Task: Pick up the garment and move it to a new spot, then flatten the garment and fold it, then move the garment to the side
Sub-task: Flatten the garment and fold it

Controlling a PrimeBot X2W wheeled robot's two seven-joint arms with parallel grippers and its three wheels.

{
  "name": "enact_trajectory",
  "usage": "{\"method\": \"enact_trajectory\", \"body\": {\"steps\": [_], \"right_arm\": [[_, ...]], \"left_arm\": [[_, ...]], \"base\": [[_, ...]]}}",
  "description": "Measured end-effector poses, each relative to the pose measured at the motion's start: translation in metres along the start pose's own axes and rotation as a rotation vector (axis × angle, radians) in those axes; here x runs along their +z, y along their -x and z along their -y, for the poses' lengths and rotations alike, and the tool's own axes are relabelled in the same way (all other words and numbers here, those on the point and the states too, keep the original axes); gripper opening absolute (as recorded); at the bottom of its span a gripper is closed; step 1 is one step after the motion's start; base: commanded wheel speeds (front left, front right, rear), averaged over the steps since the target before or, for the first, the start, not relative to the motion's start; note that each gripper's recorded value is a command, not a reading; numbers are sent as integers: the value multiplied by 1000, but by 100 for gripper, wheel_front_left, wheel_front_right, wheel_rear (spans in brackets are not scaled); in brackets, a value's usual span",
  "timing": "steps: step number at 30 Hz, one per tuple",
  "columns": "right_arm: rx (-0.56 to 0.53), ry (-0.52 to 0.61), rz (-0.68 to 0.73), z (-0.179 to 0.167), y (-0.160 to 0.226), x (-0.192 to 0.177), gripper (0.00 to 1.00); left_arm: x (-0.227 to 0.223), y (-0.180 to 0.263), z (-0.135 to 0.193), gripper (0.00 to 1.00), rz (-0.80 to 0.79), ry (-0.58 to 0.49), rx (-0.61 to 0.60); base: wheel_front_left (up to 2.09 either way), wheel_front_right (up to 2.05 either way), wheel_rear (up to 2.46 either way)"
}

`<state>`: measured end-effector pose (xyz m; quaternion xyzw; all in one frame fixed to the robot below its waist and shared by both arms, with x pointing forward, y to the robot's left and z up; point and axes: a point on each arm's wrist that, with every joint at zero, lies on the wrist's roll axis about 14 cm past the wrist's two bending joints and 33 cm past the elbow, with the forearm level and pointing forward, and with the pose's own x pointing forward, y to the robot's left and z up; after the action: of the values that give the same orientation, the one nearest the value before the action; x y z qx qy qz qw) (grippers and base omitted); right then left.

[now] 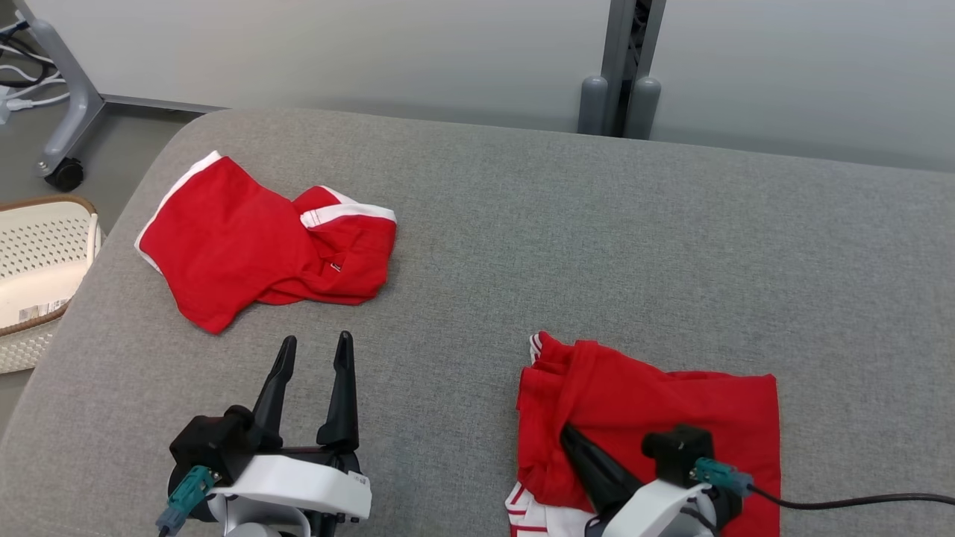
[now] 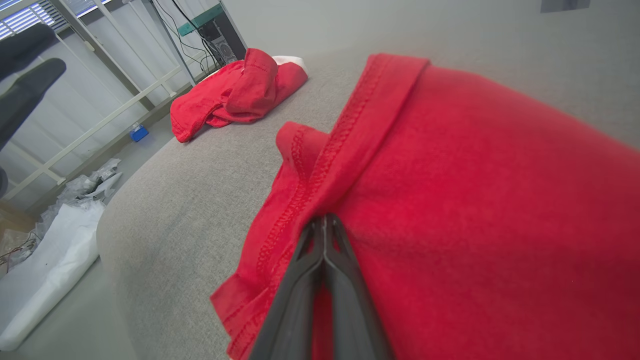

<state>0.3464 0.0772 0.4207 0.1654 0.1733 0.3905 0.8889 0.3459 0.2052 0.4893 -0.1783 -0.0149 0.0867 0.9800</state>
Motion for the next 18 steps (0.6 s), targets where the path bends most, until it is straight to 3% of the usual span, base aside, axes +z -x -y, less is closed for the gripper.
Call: {"method": "enact_trajectory", "body": {"steps": [9, 18], "right_arm": [[62, -11, -117, -19, 5, -32, 0], [84, -48, -127, -29, 7, -34, 0]], "left_arm": [[2, 3, -3, 100, 7, 0, 10], [2, 5, -3, 100, 6, 2, 7]], "base": [[0, 0, 0], [0, 0, 0]]}}
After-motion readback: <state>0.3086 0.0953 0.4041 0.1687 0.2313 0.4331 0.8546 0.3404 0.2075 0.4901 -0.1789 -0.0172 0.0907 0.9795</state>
